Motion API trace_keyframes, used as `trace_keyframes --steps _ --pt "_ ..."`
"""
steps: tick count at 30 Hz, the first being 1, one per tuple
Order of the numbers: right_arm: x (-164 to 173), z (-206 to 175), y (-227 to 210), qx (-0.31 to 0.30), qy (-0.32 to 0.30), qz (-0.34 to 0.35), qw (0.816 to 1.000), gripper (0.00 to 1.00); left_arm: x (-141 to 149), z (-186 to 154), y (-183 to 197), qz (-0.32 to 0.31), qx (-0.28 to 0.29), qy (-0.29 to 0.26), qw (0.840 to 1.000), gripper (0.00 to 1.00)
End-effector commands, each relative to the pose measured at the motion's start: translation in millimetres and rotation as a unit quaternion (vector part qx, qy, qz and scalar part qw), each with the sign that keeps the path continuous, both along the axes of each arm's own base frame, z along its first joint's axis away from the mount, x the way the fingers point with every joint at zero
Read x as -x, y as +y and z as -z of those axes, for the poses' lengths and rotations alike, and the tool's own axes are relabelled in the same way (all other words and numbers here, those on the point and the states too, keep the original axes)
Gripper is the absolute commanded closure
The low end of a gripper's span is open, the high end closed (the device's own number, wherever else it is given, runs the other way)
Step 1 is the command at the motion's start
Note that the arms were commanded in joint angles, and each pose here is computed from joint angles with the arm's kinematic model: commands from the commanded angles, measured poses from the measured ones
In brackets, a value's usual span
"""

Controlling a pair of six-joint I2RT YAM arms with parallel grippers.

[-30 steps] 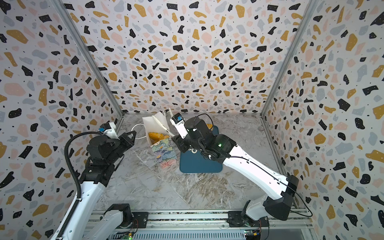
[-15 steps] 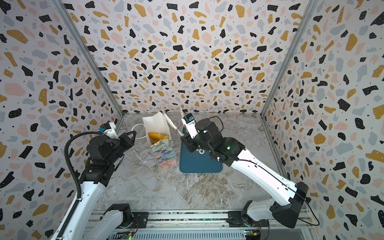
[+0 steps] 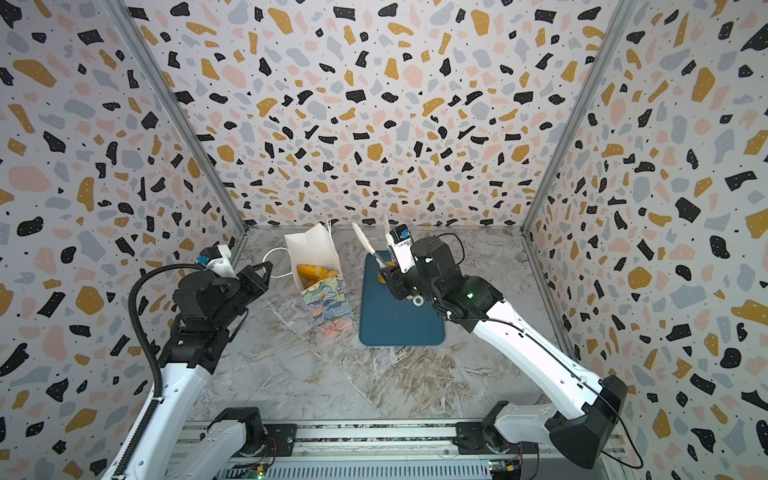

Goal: Pack bread into a paper bag
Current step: Pick up the bread from the tray.

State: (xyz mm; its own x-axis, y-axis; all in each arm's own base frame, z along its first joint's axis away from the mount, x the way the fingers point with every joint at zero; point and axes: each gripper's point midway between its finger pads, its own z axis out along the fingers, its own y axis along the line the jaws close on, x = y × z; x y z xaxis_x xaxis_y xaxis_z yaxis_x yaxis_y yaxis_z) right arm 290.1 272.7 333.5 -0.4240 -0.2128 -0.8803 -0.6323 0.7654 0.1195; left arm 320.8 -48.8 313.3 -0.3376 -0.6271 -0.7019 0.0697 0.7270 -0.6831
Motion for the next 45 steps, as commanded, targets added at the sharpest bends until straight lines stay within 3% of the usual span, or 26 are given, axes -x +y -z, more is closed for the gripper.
trace_keyframes --steps 1,26,45 --pt "-4.2 -17.8 -6.5 -0.032 -0.018 0.008 0.999 0.52 2.6 -9.3 -0.8 0.004 0.000 -0.019 1.000 1.00" --pt "-54.0 64.7 -19.5 -0.001 0.067 0.050 0.996 0.51 1.6 -7.5 -0.9 0.004 0.002 -0.020 1.000 1.00" --pt "-82.1 105.1 -21.0 0.020 0.115 0.067 0.991 0.49 5.3 -1.1 -2.5 0.008 0.006 -0.020 1.000 1.00"
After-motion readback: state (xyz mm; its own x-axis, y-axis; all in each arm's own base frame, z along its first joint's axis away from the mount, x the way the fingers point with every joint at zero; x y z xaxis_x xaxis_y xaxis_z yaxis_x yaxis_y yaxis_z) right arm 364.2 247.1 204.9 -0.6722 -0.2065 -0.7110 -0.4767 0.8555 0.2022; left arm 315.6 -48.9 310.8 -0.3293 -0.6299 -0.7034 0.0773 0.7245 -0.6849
